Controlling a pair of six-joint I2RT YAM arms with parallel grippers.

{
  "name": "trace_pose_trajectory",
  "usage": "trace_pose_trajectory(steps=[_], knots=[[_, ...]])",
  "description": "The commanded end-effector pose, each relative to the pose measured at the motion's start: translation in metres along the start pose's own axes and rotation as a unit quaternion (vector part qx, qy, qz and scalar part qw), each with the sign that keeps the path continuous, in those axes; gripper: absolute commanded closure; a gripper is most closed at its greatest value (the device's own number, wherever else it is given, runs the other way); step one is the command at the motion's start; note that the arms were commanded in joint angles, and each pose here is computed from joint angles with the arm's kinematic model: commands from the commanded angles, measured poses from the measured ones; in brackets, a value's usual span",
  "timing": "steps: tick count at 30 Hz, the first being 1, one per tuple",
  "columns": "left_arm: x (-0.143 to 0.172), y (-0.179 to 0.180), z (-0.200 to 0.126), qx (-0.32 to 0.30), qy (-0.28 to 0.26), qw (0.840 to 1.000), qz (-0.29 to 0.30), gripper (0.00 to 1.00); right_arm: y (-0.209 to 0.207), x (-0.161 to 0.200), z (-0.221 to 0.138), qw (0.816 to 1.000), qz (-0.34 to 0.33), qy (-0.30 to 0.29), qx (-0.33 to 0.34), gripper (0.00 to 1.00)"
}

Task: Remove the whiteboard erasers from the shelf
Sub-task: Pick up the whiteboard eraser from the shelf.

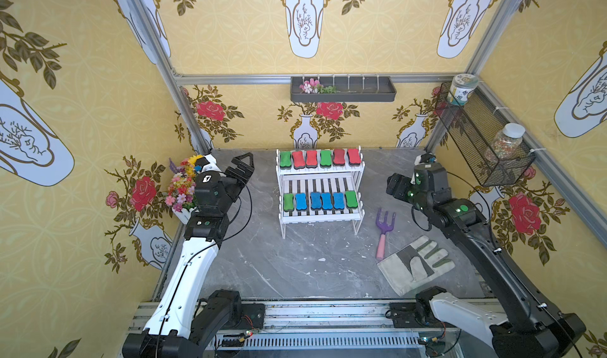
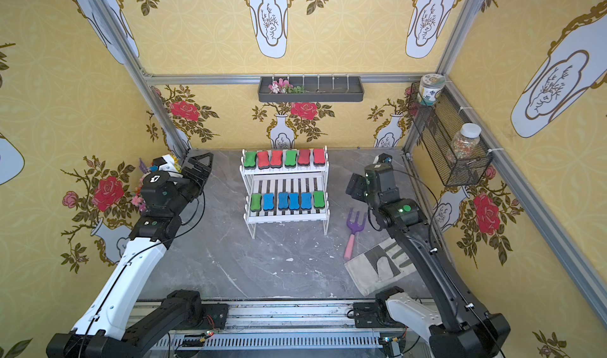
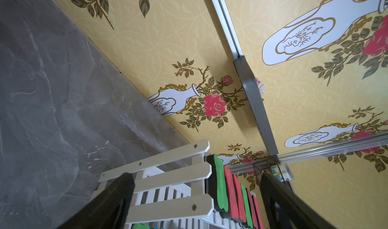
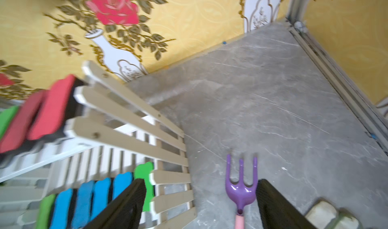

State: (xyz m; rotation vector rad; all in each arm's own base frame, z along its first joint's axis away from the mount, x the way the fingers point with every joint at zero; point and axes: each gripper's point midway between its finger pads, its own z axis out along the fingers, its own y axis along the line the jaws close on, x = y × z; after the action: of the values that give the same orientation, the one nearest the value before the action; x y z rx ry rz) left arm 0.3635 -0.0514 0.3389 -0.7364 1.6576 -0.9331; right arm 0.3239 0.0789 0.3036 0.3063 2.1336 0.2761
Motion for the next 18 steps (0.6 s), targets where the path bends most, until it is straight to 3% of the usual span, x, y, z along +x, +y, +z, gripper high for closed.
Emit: trace_pose_trajectory(steps=[1,6,10,13,18], knots=[[0.017,-0.027,0.004,0.051,0.066,0.996,0.018,0.0,0.044,-0.011,-0.016,0.998,-0.03,0.004,-0.056,0.2],[0.028,-0.048,0.006,0.084,0.119,0.989,0.0,0.0,0.116,-0.019,-0.03,0.992,-0.103,-0.011,-0.069,0.21],[0.039,-0.057,0.006,0.066,0.125,0.989,0.041,0.01,0.156,-0.019,-0.017,0.989,-0.131,-0.009,-0.063,0.25],[0.049,-0.058,0.001,0.043,0.123,0.989,0.072,0.0,0.173,-0.021,-0.006,0.989,-0.141,-0.002,-0.053,0.27],[0.067,-0.036,-0.002,0.005,0.155,0.985,0.075,0.0,0.174,-0.032,0.025,0.991,-0.131,0.015,-0.028,0.3]])
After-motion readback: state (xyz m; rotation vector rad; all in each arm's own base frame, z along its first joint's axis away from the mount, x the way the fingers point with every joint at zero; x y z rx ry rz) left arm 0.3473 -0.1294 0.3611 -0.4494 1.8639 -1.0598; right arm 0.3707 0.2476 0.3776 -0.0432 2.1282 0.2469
